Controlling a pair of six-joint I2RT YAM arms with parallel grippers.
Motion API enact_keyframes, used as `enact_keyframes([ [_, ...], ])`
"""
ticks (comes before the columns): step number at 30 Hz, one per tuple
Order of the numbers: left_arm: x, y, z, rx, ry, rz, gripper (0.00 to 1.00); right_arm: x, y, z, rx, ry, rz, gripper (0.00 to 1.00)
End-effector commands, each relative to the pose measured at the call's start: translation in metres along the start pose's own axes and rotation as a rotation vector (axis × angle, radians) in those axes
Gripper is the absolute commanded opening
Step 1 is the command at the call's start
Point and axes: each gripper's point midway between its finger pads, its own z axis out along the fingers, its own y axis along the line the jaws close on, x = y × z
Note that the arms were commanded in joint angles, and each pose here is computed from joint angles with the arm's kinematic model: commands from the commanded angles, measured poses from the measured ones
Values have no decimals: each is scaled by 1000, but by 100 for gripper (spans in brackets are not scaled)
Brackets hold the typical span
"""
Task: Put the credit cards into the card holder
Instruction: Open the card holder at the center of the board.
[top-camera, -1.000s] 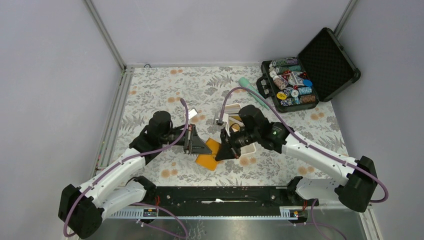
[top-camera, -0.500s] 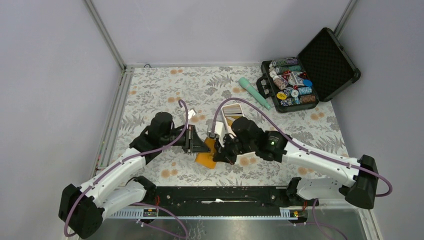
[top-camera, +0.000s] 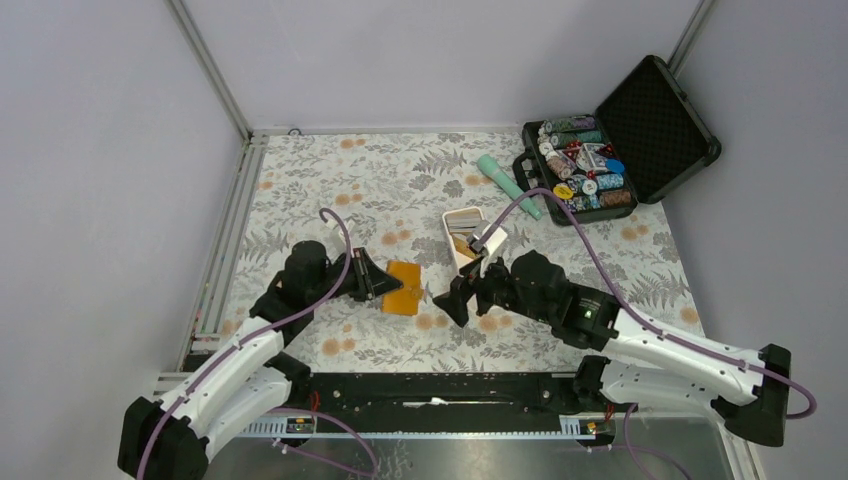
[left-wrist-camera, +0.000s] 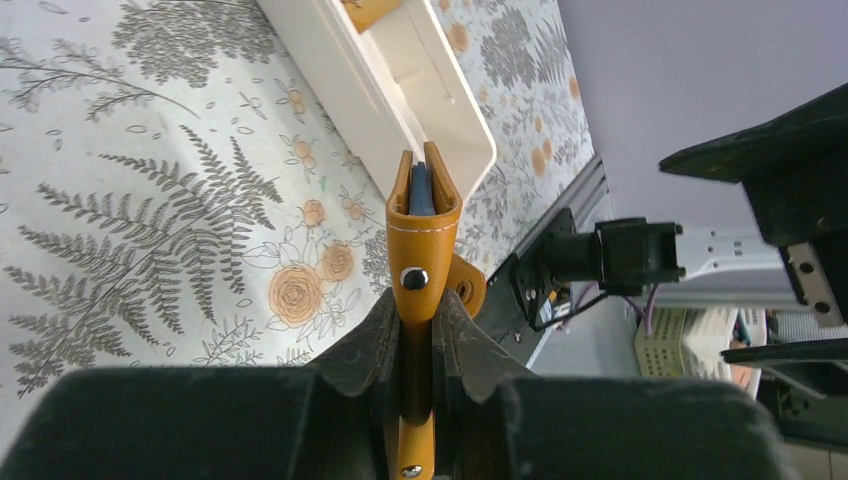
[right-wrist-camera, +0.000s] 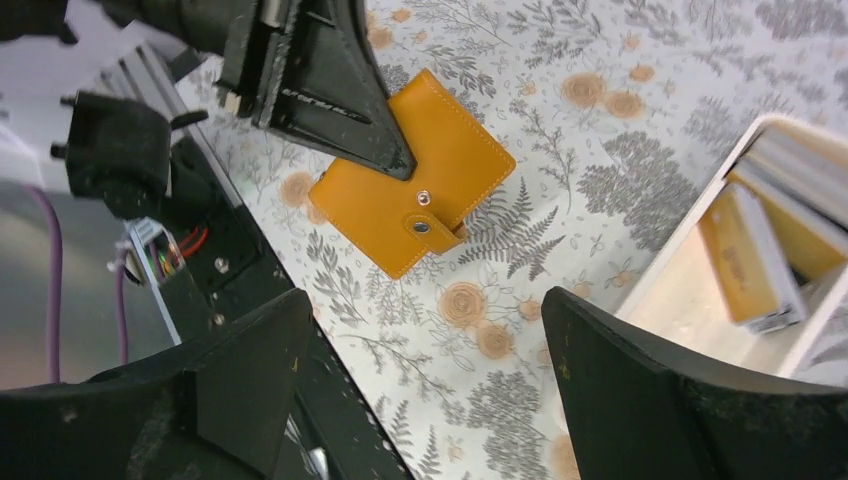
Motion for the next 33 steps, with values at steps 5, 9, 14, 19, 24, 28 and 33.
enact_keyframes([
  [5, -37, 3, -6, -48, -236, -19, 0, -13, 8, 57, 25, -119, 407, 90],
  [9, -40, 6, -10, -76, -261, -16, 0, -16, 24, 77, -51, -129, 484, 77],
  [14, -35, 10, -11, -95, -244, -21, 0, -18, 46, 93, -164, -114, 541, 63],
  [19, -31, 11, -10, -91, -234, -28, 0, -22, 48, 103, -170, -127, 541, 58],
  [24, -32, 0, -13, -42, -244, -30, 0, -15, 43, 119, -142, -123, 542, 55],
  [28, -29, -4, -16, -19, -243, -38, 0, -4, 28, 126, -64, -119, 533, 52],
  [33, -29, -5, -18, -6, -254, -39, 0, -2, 3, 112, 53, -147, 520, 52],
])
